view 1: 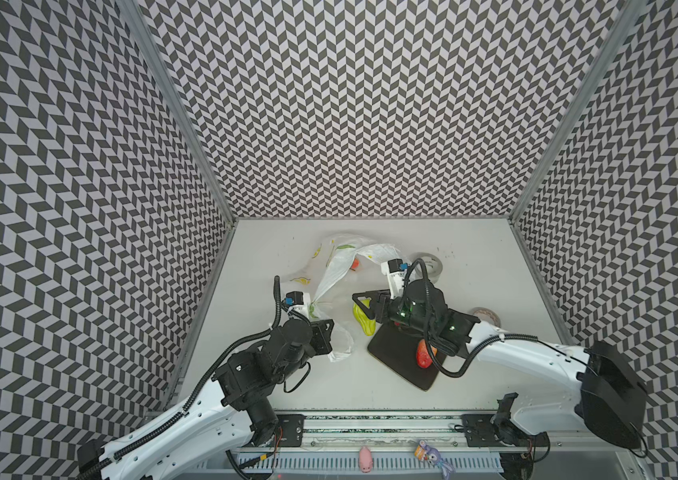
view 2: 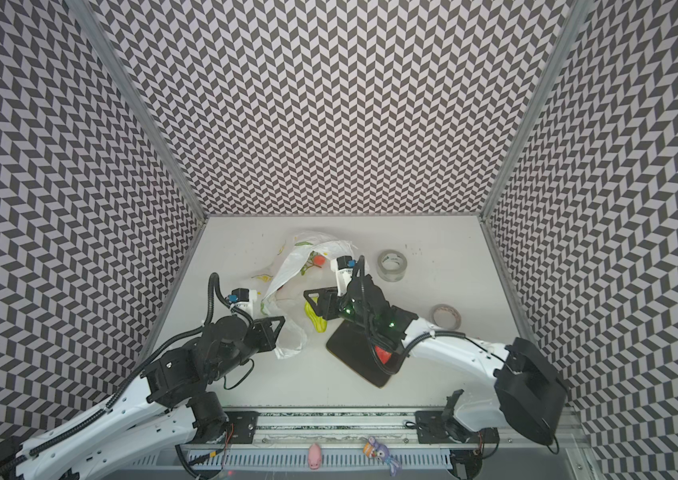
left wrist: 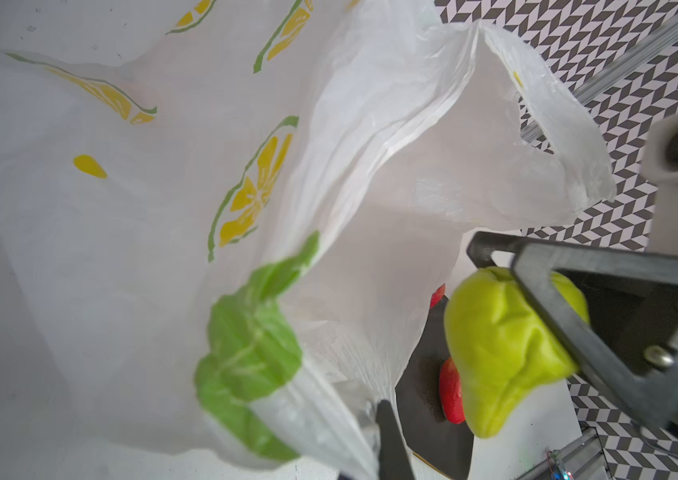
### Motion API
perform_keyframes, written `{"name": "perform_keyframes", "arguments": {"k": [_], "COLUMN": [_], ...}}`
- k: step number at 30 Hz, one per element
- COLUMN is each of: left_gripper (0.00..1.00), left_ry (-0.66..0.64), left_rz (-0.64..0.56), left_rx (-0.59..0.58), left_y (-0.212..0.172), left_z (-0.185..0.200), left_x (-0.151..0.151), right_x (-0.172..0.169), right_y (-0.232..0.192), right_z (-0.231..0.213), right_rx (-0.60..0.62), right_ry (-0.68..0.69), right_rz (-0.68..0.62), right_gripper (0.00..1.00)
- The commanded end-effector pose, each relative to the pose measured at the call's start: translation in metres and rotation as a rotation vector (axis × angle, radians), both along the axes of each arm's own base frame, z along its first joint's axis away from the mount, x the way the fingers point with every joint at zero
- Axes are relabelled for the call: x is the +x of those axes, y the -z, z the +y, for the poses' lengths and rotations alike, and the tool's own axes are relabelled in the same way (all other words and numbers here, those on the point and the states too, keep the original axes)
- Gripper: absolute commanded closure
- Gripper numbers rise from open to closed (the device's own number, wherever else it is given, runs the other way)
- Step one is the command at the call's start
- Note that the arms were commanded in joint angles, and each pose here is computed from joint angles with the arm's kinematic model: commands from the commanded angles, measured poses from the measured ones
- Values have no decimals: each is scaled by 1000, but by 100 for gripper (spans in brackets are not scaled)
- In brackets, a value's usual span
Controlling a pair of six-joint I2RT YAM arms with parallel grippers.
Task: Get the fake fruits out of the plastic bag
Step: 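Lift the green pear out of the bag with the right gripper, then lower the green pear onto the black tray and open the right gripper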
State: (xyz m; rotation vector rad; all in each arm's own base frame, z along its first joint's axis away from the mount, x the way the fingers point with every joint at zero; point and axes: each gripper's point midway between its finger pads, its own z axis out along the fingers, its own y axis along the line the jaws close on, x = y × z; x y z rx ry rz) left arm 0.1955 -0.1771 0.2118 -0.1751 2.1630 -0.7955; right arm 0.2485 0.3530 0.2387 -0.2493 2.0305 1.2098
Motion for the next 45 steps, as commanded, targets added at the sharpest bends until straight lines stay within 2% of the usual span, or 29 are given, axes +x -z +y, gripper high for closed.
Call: {"name": "perform_keyframes", "arguments": {"k": [1, 8, 16, 24, 33, 38, 45], "left_gripper": [100, 100, 100, 100, 100, 100, 100], "left_ry": [-28, -38, -48, -56, -54, -55, -53], "left_rz": [-22, -28, -29, -29, -26, -27, -29], "left_rx": [-12, -20, -24, -27, -27, -24, -21], "left_y": [-6, -8, -10, -11, -11, -12, -13], "left_z": [2, 5, 7, 11, 11, 12, 11], "left_x": [4, 3, 4, 2, 2, 1, 2], "right_x": [-20, -52, -57, -51, -42, -43, -42], "right_y": [-1, 10, 89, 139, 159, 169, 161], "right_z": [-13, -57, -94, -99, -96, -93, -91], "right_rx": [-47, -173, -378, -569, -615, -610, -593], "right_ry": [-43, -74, 13, 107, 183, 180, 186], "right_rz": [-25, -51, 20, 42, 38, 59, 53], "right_gripper": [58, 57, 57, 57, 55, 47, 26]}}
